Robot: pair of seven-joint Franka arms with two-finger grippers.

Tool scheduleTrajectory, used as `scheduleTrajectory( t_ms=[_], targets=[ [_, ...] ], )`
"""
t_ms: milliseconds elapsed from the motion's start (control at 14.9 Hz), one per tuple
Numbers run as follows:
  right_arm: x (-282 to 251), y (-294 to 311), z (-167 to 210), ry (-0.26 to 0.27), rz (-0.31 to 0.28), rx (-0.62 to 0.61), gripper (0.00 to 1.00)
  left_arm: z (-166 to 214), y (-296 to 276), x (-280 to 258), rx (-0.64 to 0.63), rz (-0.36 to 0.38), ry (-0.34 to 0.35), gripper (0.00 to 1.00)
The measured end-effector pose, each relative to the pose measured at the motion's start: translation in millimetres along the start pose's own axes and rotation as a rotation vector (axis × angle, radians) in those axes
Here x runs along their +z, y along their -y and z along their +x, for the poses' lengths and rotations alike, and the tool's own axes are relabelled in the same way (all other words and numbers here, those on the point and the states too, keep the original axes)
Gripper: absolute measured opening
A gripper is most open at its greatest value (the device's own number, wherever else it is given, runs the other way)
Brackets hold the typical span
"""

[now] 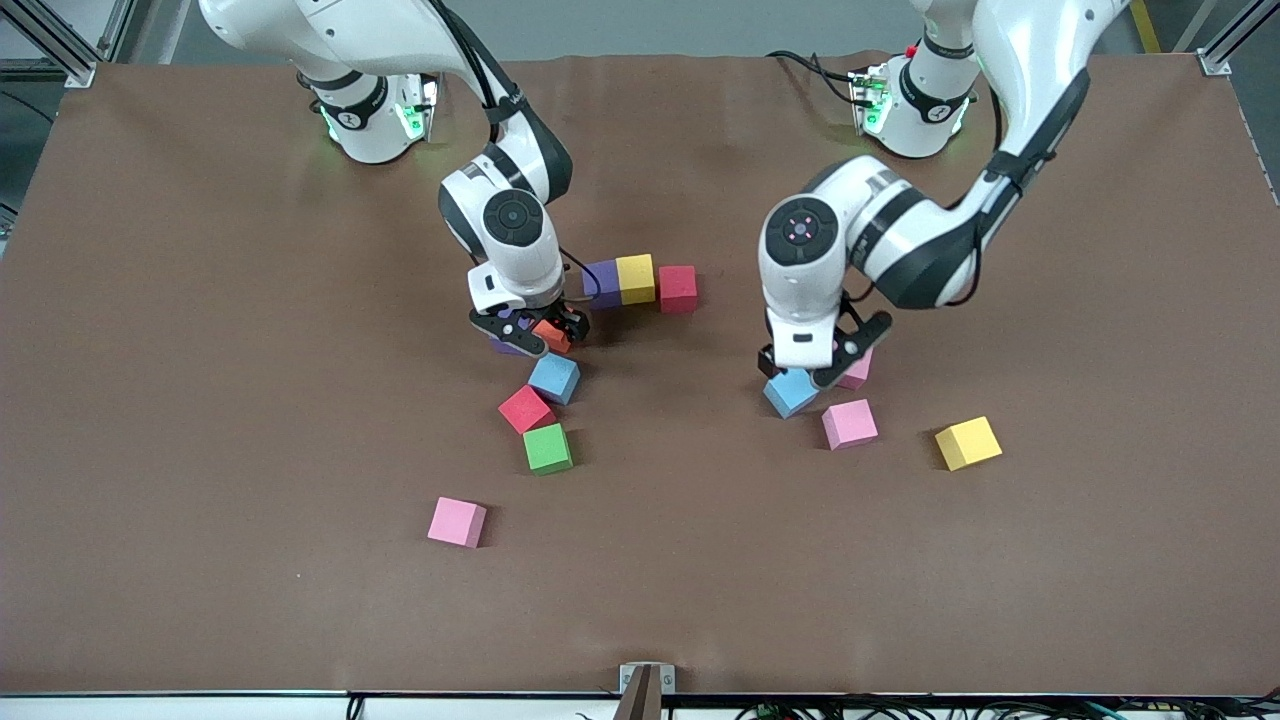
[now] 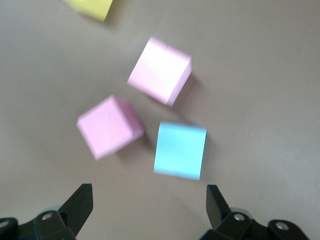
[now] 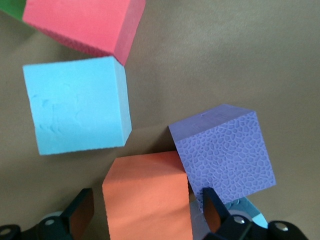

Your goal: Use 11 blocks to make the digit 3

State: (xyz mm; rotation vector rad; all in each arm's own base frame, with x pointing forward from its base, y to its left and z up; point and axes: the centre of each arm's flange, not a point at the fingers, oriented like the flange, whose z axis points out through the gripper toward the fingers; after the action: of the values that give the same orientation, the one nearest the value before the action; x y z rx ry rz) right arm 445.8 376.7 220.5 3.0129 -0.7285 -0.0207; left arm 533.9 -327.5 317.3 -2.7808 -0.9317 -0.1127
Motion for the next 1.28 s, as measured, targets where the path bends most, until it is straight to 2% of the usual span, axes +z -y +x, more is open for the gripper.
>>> scheduleTrajectory(
  t_ms=[269,673,808,875,943,1010,1279],
  targets=[
    [0,6,-15,0.013,0.007,-0.006,0.97,31,-4,46,0.14,-0.022,-0.036,1.0],
    [0,9,-25,0.026,0.01,-0.006,0.93,56,-16,82,0.199,-0.025,-0.067,1.0],
    [0,9,-25,0.025,0.01,-0.008,0.79,58,-17,86,0.201,-0.026,-0.065,1.0],
    [0,9,-25,0.025,0.01,-0.011,0.79,59,-17,86,0.2,-0.028,-0.065,1.0],
    [0,9,-25,0.025,0.01,-0.015,0.74,59,-17,86,0.2,-0.029,-0.066,1.0],
    [-1,10,-24,0.024,0.012,-0.017,0.64,58,-18,85,0.2,-0.03,-0.066,1.0],
    [-3,9,-21,0.022,0.016,-0.022,0.57,54,-21,79,0.157,-0.045,-0.046,1.0]
  ],
)
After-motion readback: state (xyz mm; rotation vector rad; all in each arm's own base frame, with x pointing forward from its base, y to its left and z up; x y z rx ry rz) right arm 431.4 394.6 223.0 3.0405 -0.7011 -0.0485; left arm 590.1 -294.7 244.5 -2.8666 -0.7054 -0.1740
